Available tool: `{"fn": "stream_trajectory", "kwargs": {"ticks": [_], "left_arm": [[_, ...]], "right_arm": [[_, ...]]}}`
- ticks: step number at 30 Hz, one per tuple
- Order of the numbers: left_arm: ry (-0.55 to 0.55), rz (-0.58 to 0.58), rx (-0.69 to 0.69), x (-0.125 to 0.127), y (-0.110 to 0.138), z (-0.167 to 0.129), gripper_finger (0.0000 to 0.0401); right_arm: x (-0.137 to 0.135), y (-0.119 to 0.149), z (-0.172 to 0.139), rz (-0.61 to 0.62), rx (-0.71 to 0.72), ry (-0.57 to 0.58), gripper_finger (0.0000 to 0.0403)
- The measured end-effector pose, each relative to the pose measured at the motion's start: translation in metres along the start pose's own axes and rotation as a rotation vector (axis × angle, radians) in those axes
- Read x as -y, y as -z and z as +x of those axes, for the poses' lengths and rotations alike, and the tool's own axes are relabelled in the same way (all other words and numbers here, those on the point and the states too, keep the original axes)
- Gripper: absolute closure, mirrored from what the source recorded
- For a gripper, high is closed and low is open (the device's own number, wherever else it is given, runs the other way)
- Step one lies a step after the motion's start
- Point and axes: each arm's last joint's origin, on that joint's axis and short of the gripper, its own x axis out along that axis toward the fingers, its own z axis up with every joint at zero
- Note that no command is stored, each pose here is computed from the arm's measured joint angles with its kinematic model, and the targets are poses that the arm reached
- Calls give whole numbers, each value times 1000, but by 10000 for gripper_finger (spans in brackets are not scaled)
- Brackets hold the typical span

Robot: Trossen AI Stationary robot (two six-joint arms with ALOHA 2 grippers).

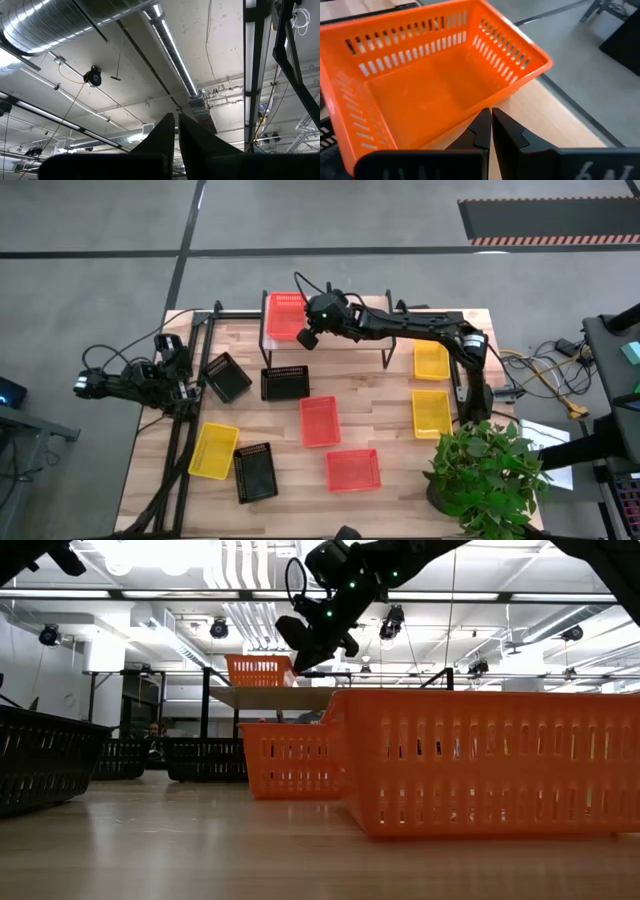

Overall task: Stack baskets on shelf by color
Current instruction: Put the top right orange basket on the shelf, then put the top right black basket on the shelf

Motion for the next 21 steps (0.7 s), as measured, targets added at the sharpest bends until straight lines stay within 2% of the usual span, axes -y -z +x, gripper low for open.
{"fn": "stream_trajectory", "kwargs": {"ticks": [6, 12, 21], "left_arm": [[0, -1, 0, 0, 0, 0, 393], [0, -2, 0, 0, 0, 0, 393], [0, -2, 0, 0, 0, 0, 393]], "right_arm": [[0, 0, -1, -4, 0, 0, 394], [2, -8, -15, -4, 13, -4, 394], [-18, -16, -45, -48, 25, -56, 394]]}}
